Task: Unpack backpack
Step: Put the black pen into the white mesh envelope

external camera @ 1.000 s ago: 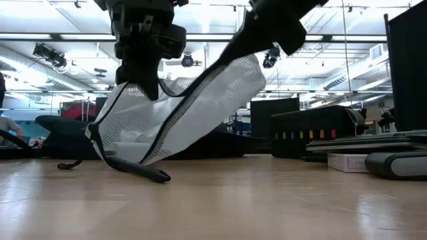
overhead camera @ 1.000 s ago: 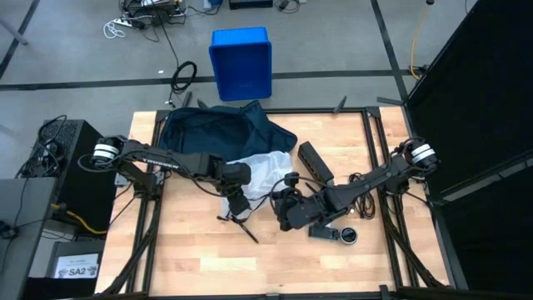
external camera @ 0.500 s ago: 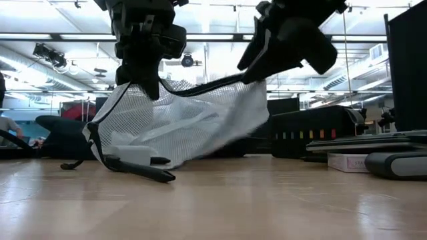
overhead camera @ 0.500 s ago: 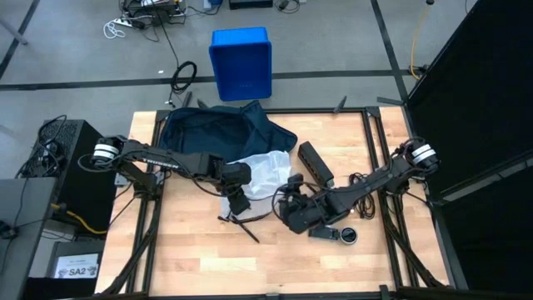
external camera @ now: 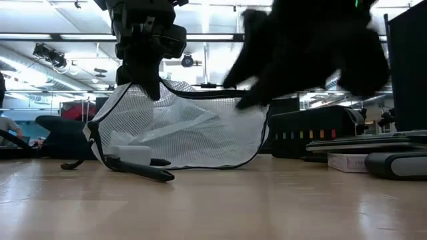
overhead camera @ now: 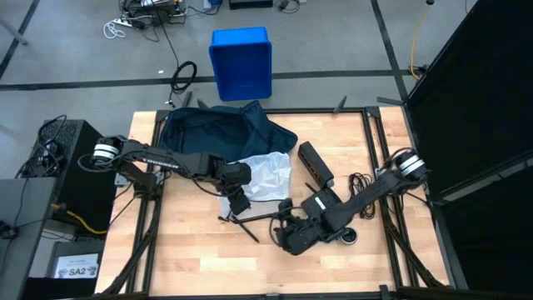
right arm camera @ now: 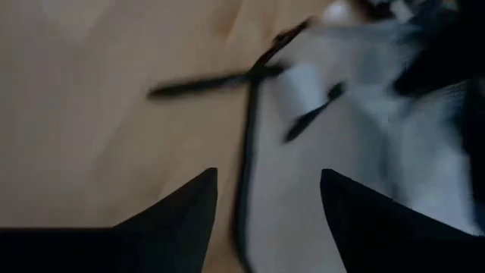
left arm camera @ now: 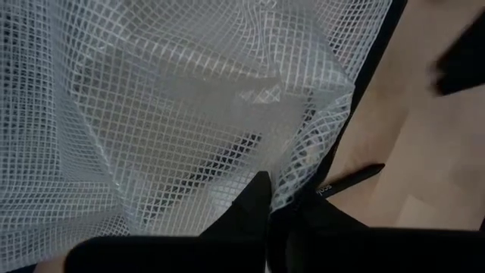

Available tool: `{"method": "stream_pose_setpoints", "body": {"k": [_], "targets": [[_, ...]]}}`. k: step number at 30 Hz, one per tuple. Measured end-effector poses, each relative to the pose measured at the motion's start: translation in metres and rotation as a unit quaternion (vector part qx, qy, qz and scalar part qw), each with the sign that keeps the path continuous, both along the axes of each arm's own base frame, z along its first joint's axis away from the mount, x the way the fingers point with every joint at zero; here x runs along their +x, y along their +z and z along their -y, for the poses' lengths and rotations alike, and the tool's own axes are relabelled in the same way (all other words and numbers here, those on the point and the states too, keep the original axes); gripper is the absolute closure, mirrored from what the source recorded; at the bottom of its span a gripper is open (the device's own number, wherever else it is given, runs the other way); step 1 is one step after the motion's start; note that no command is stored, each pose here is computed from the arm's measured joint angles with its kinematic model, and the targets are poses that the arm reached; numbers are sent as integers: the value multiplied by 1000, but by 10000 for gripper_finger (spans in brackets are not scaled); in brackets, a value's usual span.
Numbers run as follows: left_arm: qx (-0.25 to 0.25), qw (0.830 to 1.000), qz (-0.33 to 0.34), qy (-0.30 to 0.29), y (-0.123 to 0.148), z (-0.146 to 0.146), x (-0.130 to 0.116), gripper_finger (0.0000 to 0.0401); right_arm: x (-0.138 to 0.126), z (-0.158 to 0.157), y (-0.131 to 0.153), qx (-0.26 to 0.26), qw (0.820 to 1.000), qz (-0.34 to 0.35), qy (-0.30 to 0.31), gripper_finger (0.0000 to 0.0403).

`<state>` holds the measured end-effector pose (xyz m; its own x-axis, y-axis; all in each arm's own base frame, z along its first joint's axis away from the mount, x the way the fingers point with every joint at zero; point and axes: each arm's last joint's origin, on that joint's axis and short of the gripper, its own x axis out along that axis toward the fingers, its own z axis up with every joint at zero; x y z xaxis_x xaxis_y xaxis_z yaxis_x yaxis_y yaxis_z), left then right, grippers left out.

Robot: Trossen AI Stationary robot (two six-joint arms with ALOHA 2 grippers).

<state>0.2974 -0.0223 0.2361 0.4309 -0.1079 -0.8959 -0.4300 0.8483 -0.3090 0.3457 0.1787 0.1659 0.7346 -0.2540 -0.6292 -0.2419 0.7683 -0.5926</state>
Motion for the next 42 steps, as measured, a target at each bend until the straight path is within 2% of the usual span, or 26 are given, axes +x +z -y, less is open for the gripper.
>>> {"method": "stream_pose_setpoints", "body": {"k": [5,12,19,24,28,34,42], "targets": [[1,1000,-1,1,0,0,0,401,16,4,-22,-46,996,-78,-14,209],[0,1000,-1,2,0,0,0,401,10,18,-26,-121,976,-181,-28,206],[0,1000,0,1,0,0,0,401,16,30,-36,-135,969,-206,-22,215],[-1,1000,0,1,0,0,0,401,27,43,-42,-143,970,-192,-35,230],[-2,1000,-1,1,0,0,0,401,31,52,-47,-170,966,-189,-54,263],[-3,1000,-1,1,0,0,0,401,33,62,-47,-211,956,-182,-86,388],[-3,1000,-2,1,0,0,0,401,33,53,-39,-226,958,-147,-99,403]]}}
